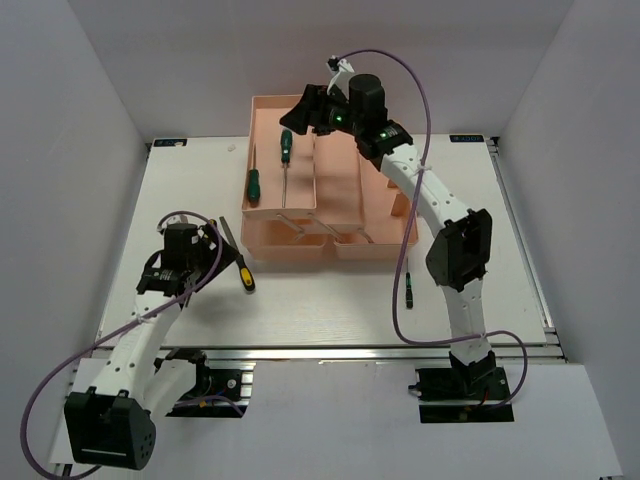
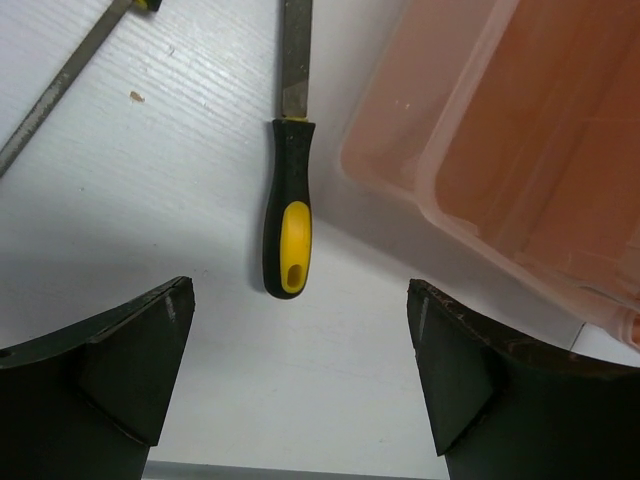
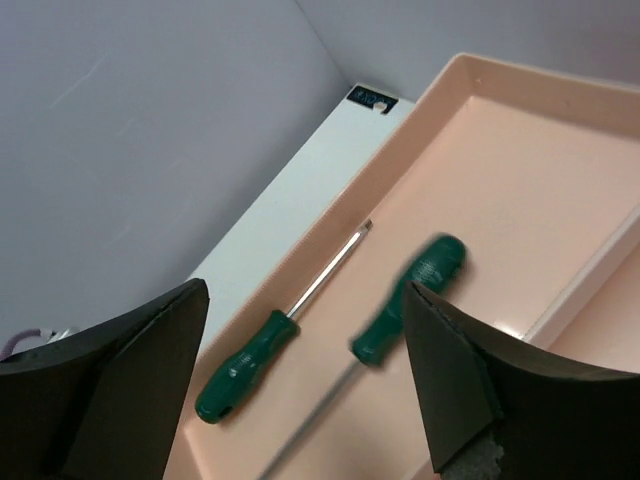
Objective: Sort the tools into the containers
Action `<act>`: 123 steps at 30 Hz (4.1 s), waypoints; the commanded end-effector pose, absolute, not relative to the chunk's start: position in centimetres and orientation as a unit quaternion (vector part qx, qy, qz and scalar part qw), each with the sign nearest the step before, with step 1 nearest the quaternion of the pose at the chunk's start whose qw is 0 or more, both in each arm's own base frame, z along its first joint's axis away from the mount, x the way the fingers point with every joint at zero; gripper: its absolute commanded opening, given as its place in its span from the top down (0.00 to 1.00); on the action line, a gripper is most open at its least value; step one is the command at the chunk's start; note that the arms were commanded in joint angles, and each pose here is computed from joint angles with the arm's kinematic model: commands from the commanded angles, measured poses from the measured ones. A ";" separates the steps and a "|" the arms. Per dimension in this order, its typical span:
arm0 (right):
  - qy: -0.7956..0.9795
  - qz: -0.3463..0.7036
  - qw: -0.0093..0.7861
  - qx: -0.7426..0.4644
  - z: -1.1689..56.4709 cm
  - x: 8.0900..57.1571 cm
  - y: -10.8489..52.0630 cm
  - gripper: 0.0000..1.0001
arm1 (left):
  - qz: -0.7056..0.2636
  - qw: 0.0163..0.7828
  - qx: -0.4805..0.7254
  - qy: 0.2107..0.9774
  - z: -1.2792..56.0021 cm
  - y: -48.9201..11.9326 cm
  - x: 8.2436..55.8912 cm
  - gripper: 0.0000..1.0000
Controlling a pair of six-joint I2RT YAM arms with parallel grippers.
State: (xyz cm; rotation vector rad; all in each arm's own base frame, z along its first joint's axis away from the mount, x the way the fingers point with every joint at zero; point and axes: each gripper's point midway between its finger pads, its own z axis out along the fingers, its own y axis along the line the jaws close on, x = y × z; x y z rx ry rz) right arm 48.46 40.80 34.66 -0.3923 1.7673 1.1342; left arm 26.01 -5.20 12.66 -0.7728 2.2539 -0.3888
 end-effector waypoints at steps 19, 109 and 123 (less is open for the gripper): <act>0.662 0.344 0.589 -0.309 34.6 37.7 19.2 0.23 | -0.173 0.268 -0.284 0.904 5.9 -7.5 28.3 0.27; 0.730 0.373 0.517 -0.246 25.7 34.4 17.9 0.23 | -0.120 0.325 -0.292 0.891 15.2 -4.9 27.6 1.00; 0.726 0.391 0.503 -0.259 25.5 34.0 18.4 0.63 | -0.298 0.526 -0.206 0.770 35.6 -8.7 32.0 1.00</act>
